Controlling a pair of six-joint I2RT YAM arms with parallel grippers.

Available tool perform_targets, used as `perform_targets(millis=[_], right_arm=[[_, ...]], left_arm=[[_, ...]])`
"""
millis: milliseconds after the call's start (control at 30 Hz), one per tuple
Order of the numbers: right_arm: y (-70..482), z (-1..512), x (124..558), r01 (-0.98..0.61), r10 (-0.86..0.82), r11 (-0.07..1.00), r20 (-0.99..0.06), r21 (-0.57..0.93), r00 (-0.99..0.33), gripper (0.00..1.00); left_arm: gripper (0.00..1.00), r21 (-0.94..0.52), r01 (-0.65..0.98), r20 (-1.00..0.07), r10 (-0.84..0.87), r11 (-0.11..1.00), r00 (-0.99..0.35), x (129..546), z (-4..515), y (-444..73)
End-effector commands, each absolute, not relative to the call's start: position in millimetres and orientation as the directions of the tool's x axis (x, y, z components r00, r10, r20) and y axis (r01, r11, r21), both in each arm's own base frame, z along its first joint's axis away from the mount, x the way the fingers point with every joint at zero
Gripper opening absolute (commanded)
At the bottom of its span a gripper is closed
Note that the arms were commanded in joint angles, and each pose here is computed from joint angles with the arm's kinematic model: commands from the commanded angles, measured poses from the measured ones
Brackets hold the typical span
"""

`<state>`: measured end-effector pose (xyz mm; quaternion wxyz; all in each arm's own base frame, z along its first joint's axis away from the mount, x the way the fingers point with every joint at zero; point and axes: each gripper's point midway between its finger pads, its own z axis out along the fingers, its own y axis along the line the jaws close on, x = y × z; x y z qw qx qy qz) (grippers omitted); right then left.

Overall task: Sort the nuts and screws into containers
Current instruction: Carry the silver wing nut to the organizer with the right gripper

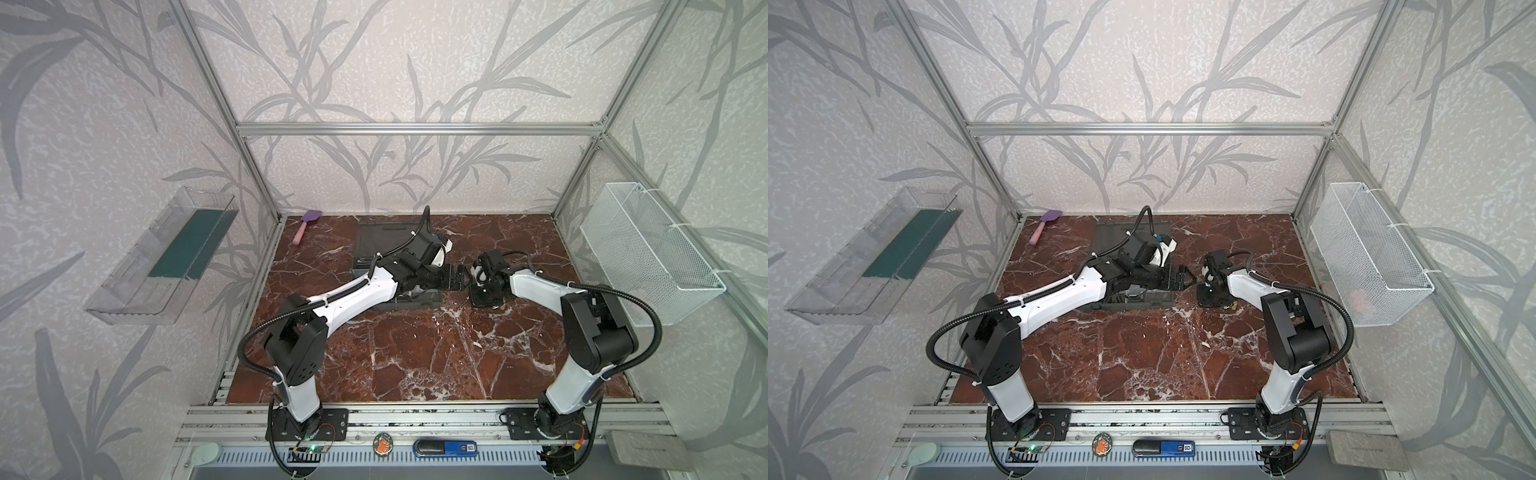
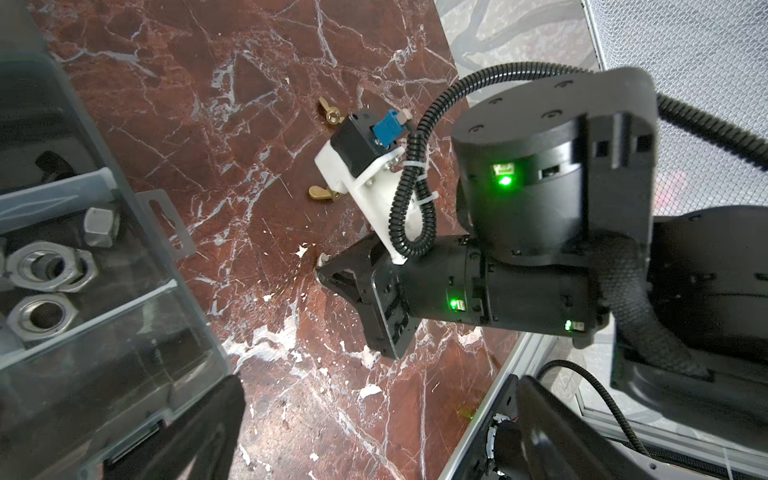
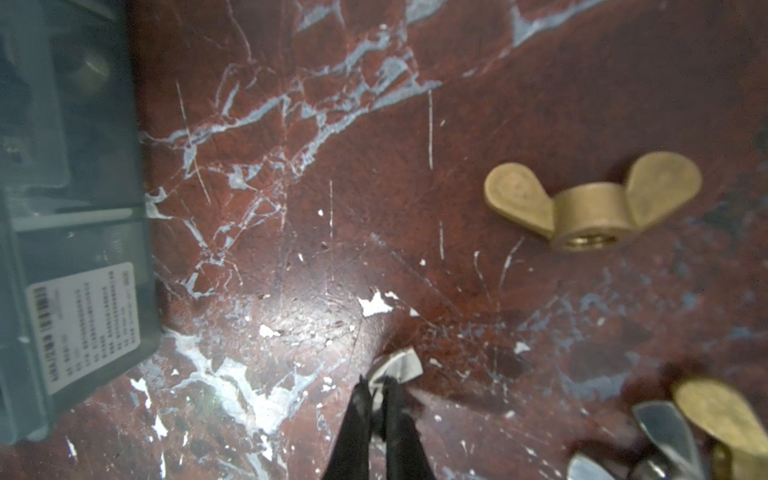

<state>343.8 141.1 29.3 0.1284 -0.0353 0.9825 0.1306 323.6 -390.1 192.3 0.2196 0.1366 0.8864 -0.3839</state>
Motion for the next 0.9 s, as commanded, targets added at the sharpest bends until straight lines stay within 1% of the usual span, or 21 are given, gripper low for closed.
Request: perform_targets(millis=[0, 300, 500, 700, 867], right_arm=[[141.6, 54.2, 352.8, -0.113, -0.032, 0.962, -0.306, 0.25, -0.952, 0.0], [158.5, 86.2, 372.2, -0.13, -0.009, 0.938, -0.352, 0.321, -0.936, 0.0], [179.0, 111.8, 391.9, -0.147, 0.017, 0.909, -0.387, 0.391, -0.922, 0.0], [214.1, 124.7, 407.0, -0.197, -0.006, 0.89, -0.422, 0.411, -0.906, 0.0], [253.5, 132.2, 416.2, -0.26, -0.046, 0.872, -0.459, 0.415, -0.887, 0.0]], left_arm=[[1.0, -0.601, 0.446, -0.548, 0.064, 0.664, -0.834, 325.6, 218.7, -384.1], [0.99, -0.567, 0.45, -0.575, 0.06, 0.69, -0.816, 327.7, 227.7, -365.4], [0.99, -0.579, 0.412, -0.576, 0.005, 0.704, -0.818, 334.7, 233.4, -337.9], [0.99, -0.636, 0.328, -0.546, -0.107, 0.699, -0.831, 342.3, 234.5, -297.3], [0.99, -0.647, 0.26, -0.525, -0.173, 0.717, -0.833, 343.2, 227.7, -260.8]])
